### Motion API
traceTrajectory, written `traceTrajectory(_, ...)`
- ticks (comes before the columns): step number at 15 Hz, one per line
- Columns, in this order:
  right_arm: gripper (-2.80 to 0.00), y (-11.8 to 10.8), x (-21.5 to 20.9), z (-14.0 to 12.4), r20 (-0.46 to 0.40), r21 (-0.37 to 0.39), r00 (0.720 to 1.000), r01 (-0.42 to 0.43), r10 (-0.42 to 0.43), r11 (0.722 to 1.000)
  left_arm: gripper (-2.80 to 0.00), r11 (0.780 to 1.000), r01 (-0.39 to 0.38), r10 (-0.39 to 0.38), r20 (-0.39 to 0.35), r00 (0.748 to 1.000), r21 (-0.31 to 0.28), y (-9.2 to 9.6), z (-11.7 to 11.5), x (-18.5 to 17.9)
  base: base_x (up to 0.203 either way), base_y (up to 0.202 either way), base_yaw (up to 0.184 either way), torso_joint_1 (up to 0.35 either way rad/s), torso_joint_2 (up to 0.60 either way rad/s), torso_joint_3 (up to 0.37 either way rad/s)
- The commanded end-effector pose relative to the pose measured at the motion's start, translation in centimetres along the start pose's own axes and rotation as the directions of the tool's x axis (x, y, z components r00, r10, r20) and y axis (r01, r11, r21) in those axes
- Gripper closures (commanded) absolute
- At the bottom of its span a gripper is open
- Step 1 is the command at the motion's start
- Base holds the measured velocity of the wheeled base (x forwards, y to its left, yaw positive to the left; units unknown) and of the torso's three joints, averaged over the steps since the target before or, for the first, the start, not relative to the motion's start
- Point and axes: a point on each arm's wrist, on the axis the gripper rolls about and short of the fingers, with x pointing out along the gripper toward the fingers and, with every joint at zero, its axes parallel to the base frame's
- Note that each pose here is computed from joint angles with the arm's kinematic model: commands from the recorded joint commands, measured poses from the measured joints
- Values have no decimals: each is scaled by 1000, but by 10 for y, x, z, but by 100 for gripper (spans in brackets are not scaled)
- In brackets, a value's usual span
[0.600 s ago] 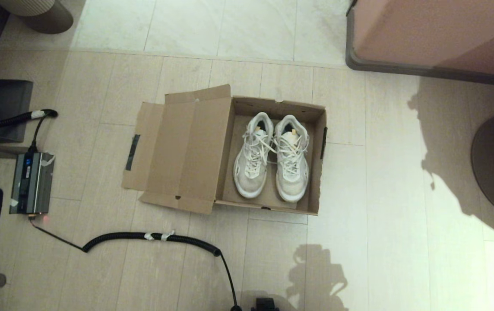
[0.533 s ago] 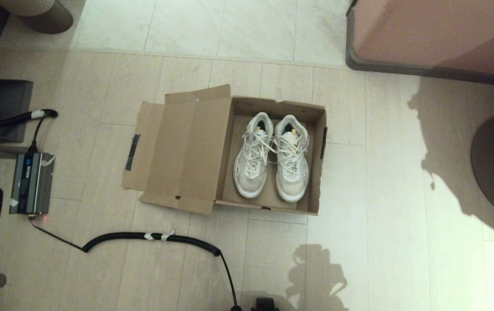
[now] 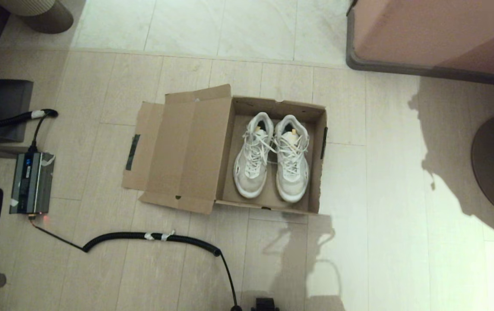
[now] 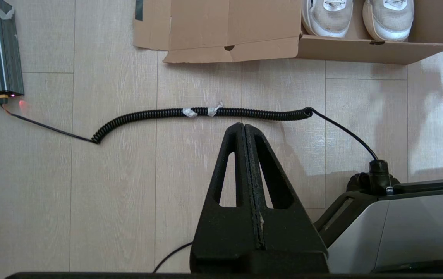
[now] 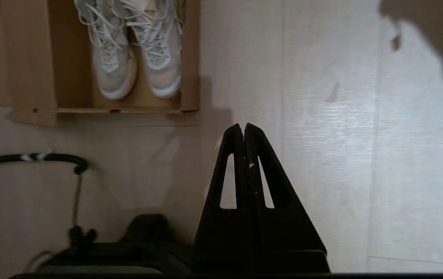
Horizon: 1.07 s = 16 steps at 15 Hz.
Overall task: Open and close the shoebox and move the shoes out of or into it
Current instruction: Put the shoes out of the shoe box
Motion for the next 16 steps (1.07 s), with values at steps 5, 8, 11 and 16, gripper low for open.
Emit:
traceTrajectory(5, 0, 41, 164, 4, -303, 317, 936, -76, 177, 946, 0, 1000, 0, 0, -9, 1000, 0, 0, -2, 1, 0, 0, 0, 0, 0, 0)
traceTrajectory(8, 0, 70, 221, -24, -324, 322, 912, -144, 252, 936, 0, 1000, 0, 0, -8, 1000, 0, 0, -2, 1, 0, 0, 0, 0, 0, 0)
traceTrajectory(11, -280, 101, 268, -66, -326, 133, 915, -206, 239, 970, 0, 1000, 1, -1, -9, 1000, 0, 0, -2, 1, 0, 0, 0, 0, 0, 0)
traceTrajectory(16, -280, 175, 348, -99, 3, -5, 987, -163, 163, 987, 0, 1000, 0, 0, -8, 1000, 0, 0, -2, 1, 0, 0, 0, 0, 0, 0)
